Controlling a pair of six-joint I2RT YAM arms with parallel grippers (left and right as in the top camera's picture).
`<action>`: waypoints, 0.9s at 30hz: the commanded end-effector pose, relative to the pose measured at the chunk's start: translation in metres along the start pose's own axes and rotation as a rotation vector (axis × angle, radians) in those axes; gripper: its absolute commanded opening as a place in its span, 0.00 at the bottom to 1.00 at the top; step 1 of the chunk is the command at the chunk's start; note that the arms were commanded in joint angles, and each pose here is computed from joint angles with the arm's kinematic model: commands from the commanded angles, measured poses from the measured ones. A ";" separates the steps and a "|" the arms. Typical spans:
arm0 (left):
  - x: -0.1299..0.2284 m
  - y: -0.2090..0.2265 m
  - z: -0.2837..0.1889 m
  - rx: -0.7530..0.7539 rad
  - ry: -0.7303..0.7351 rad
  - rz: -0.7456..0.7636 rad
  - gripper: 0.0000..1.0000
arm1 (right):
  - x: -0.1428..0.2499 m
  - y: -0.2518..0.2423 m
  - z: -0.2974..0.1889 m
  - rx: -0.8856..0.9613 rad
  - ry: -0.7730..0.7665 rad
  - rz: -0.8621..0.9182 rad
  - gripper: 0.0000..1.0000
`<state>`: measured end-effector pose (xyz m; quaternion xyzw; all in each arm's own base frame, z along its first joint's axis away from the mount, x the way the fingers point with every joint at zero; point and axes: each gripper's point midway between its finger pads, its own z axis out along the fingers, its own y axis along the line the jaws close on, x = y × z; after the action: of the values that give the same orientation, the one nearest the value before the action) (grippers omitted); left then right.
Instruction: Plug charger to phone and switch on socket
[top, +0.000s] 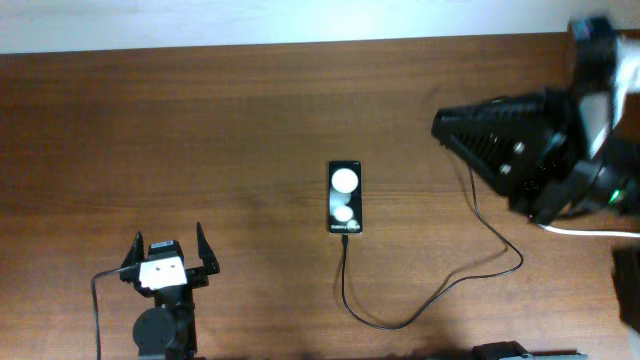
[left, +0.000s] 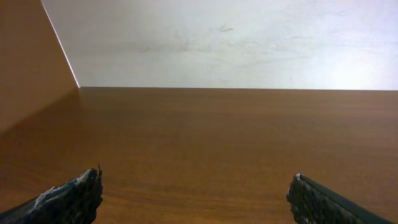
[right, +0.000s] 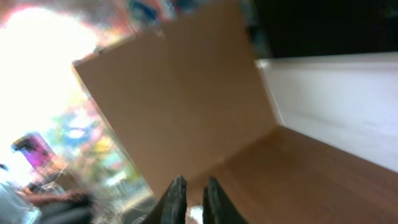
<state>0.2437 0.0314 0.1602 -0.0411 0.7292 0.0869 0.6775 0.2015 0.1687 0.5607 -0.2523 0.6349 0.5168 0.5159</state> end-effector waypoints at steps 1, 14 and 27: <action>0.001 0.000 0.000 0.000 0.000 -0.009 0.99 | -0.012 -0.035 -0.032 0.429 -0.150 -0.316 0.13; 0.001 0.000 0.000 0.000 0.000 -0.009 0.99 | 0.001 0.071 -0.136 0.642 -0.467 -0.631 0.15; 0.001 0.000 0.000 0.000 0.000 -0.009 0.99 | 0.038 0.148 -0.173 0.623 -0.601 -0.720 0.26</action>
<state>0.2438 0.0313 0.1601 -0.0408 0.7294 0.0869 0.6773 0.0038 0.0699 0.5773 -0.1392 0.4601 0.1471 0.8644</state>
